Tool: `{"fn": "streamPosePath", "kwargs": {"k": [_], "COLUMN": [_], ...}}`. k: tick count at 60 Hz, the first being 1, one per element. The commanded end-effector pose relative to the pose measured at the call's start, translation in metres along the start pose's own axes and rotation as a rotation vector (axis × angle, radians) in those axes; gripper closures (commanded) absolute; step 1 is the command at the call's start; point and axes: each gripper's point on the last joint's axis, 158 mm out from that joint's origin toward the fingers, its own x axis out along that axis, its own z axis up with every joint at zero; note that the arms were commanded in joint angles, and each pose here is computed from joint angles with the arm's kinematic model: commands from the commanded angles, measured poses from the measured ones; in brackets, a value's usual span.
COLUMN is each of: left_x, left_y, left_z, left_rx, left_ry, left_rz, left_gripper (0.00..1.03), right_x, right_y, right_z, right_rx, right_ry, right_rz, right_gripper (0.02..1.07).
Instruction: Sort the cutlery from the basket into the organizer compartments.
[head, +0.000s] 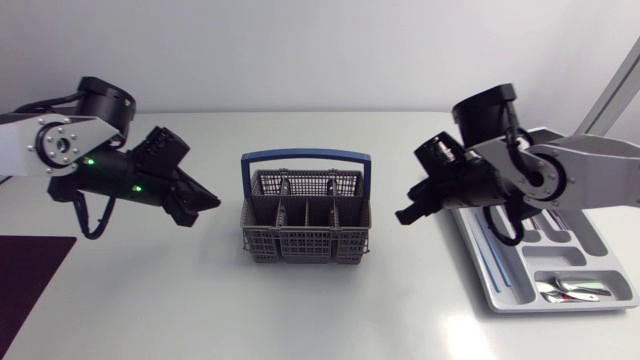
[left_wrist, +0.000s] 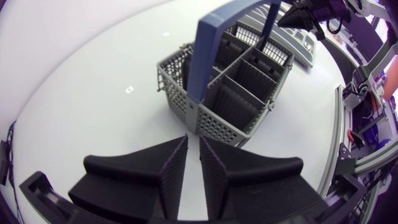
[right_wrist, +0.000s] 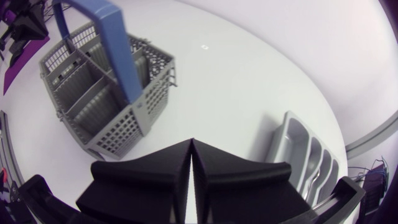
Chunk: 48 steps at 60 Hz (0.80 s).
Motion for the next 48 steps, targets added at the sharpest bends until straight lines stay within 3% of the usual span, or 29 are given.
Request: {"fn": "streamPosePath", "kwargs": {"k": [1, 8, 15, 16, 19, 20, 21, 22, 26, 37, 48], "left_x": [-0.017, -0.035, -0.052, -0.056, -0.061, -0.065, -0.065, -0.069, -0.078, -0.099, -0.115], "left_y": [0.000, 0.000, -0.006, -0.008, -0.009, -0.008, -0.009, -0.009, -0.011, 0.003, 0.003], "left_z": [-0.003, 0.000, 0.000, 0.000, 0.001, 0.001, 0.001, 0.001, 0.003, 0.003, -0.003], "left_rx": [-0.015, -0.011, -0.001, 0.003, 0.003, 0.005, 0.004, 0.006, 0.005, -0.074, -0.068], "left_ry": [-0.035, -0.072, -0.106, -0.112, -0.120, -0.127, -0.128, -0.135, -0.152, -0.186, -0.205], "left_rz": [0.031, 0.070, 0.105, 0.113, 0.125, 0.142, 0.143, 0.151, 0.168, 0.251, 0.323], "left_gripper": [0.79, 0.71, 0.49, 0.40, 0.27, 0.15, 0.13, 0.02, 0.03, 0.03, 0.04], "right_x": [-0.010, -0.029, -0.048, -0.052, -0.060, -0.064, -0.066, -0.070, -0.080, -0.105, -0.122], "right_y": [-0.019, -0.035, -0.044, -0.045, -0.048, -0.050, -0.050, -0.051, -0.053, -0.059, -0.062], "right_z": [-0.010, -0.012, -0.014, -0.014, -0.014, -0.015, -0.015, -0.015, -0.017, -0.022, -0.033], "right_rx": [0.017, 0.032, 0.039, 0.040, 0.042, 0.043, 0.043, 0.046, 0.046, 0.042, 0.031], "right_ry": [-0.008, -0.044, -0.075, -0.080, -0.095, -0.100, -0.101, -0.108, -0.123, -0.172, -0.194], "right_rz": [-0.048, -0.096, -0.140, -0.149, -0.167, -0.176, -0.180, -0.188, -0.204, -0.258, -0.297], "right_gripper": [0.92, 0.78, 0.52, 0.45, 0.32, 0.27, 0.26, 0.20, 0.06, 0.06, 0.06]}}
